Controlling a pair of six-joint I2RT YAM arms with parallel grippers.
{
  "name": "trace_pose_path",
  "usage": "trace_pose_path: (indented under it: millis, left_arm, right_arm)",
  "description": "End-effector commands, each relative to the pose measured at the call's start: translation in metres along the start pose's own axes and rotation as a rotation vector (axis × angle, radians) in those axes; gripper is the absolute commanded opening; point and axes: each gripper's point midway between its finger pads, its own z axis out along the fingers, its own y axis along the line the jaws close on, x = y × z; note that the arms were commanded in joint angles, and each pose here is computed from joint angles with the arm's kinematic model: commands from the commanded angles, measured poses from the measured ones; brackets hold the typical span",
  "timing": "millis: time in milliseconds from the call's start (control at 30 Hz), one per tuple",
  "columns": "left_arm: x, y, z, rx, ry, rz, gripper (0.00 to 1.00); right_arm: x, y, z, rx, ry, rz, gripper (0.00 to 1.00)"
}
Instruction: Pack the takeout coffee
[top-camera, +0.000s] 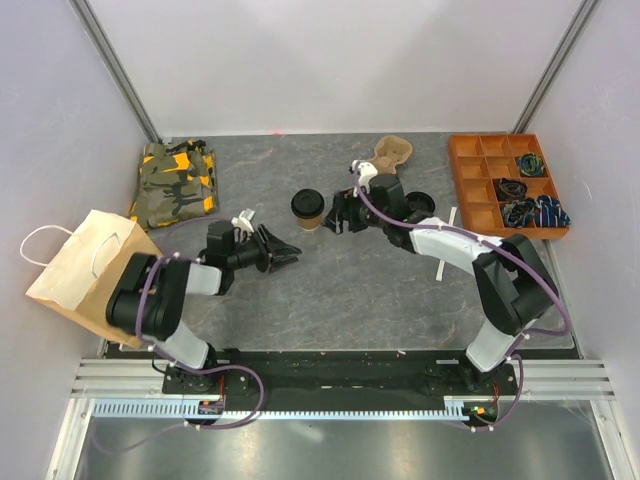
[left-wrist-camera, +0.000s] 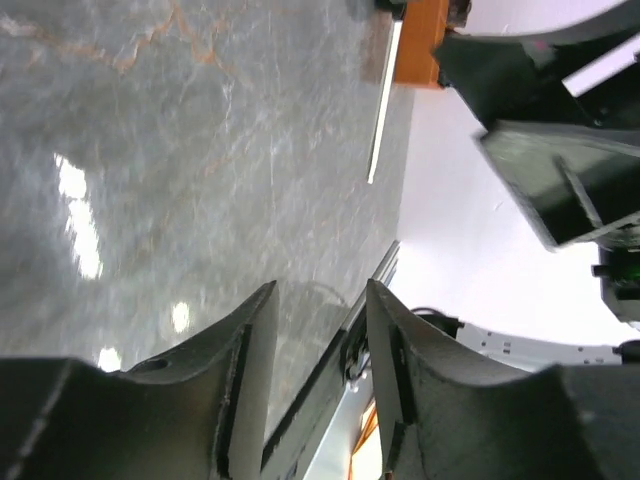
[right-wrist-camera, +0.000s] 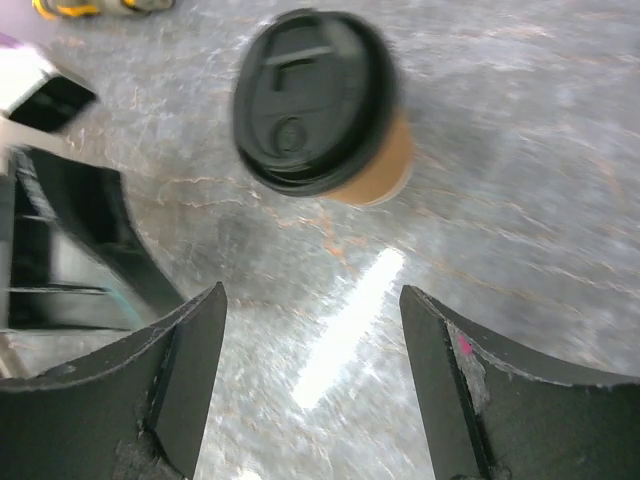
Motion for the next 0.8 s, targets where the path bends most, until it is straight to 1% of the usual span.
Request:
trace_pose_path:
  millis: [0, 33, 67, 167, 200, 367, 467, 600, 700, 767]
  left_arm:
    - [-0.02, -0.036, 0.028, 0.168, -0.073, 0.046, 0.44]
    - [-0.015, -0.033, 0.036, 0.169, -0.051, 0.044, 0.43]
    - [-0.02, -0.04, 0.042, 0.196, -0.055, 0.071, 0.42]
    - [-0.02, -0.042, 0.058, 0.221, -0.031, 0.096, 0.37]
    - [-0.022, -0.044, 0.061, 0.233, -0.036, 0.109, 0.35]
    - [-0.031, -0.033, 0.075, 0.224, -0.057, 0.108, 0.31]
    - [-0.036, -0.027, 0.079, 0.209, -0.084, 0.087, 0.3]
    - [-0.039, -0.017, 0.081, 0.185, -0.111, 0.059, 0.31]
    - [-0.04, -0.011, 0.086, 0.189, -0.118, 0.041, 0.3]
    - [-0.045, -0.016, 0.089, 0.214, -0.131, 0.034, 0.3]
  right_arm:
    - [0.007, -0.016, -0.024, 0.005, 0.061, 0.095, 0.79]
    - [0.008, -0.02, -0.025, 0.009, 0.063, 0.104, 0.79]
    - [0.006, -0.027, -0.028, 0.019, 0.058, 0.112, 0.79]
    - [0.005, -0.034, -0.034, 0.03, 0.054, 0.125, 0.79]
    - [0.004, -0.035, -0.036, 0.031, 0.053, 0.125, 0.79]
    - [0.005, -0.039, -0.034, 0.032, 0.058, 0.131, 0.79]
    - [0.004, -0.042, -0.03, 0.026, 0.064, 0.148, 0.79]
    - [-0.003, -0.041, -0.027, 0.01, 0.06, 0.129, 0.79]
    - [-0.002, -0.042, -0.025, 0.007, 0.064, 0.137, 0.79]
    - [0.002, -0.044, -0.023, 0.014, 0.067, 0.153, 0.79]
